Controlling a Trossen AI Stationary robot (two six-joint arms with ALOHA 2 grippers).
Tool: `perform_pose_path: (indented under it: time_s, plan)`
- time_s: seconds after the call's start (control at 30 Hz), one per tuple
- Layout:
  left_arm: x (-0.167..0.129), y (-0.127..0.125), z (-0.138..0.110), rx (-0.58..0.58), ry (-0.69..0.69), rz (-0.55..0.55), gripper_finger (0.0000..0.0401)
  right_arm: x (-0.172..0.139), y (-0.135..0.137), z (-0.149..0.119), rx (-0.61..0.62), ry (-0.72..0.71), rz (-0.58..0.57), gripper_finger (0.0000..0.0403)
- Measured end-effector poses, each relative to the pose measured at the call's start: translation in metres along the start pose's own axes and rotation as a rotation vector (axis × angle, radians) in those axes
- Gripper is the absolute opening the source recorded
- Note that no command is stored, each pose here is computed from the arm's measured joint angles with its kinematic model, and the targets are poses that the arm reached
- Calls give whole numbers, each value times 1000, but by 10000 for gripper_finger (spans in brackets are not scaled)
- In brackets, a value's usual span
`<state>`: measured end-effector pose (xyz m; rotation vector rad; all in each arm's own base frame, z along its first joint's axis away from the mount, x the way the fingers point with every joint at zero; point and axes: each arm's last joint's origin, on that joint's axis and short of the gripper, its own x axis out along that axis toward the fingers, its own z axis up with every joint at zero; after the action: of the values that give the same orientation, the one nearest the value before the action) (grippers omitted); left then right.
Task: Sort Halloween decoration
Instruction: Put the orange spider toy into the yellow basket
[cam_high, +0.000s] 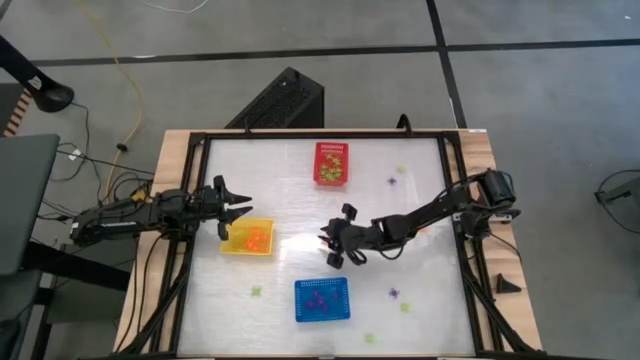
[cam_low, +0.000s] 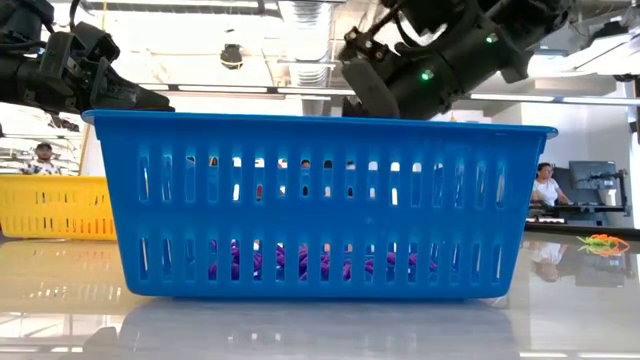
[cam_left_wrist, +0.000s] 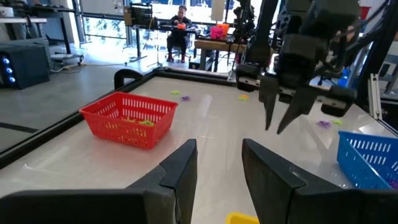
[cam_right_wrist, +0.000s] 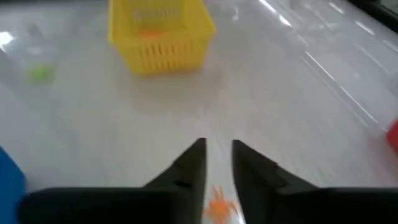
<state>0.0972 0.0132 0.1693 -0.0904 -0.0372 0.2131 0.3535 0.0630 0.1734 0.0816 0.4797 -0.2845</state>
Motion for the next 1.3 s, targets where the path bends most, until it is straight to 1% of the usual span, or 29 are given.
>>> perform_pose_path:
  time_s: [0.13,0.2,0.27,0.33,0.43,0.6,0.7,0.77,0.87,1.03,1.07,1.23,1.3]
  plan:
    - [0,0,0,0,0,0,116,2,-8,-6,15,69,-46,169]
    - [0,0,0,0,1,0,116,6,-10,-9,24,79,-56,199]
    - [0,0,0,0,0,0,116,12,-11,-13,25,81,-61,224]
    - [0,0,0,0,0,1,116,20,-10,-23,14,102,-64,245]
    - [0,0,0,0,1,0,116,32,-8,-40,-27,136,-71,261]
    - [0,0,0,0,0,0,116,50,-4,-62,-77,141,-70,263]
    - [0,0,0,0,0,0,116,58,-6,-75,-91,180,-82,247]
    - [0,0,0,0,1,0,116,62,-9,-81,-96,206,-85,221]
    - [0,0,0,0,1,0,116,63,-11,-83,-93,222,-73,163]
    - [0,0,0,0,1,0,116,60,-11,-79,-95,218,-65,46]
    - [0,0,0,0,0,0,116,59,-11,-77,-95,216,-64,35]
    - [0,0,0,0,1,0,116,49,-11,-57,-78,164,-53,35]
    - [0,0,0,0,0,0,116,44,-12,-50,-89,142,-48,40]
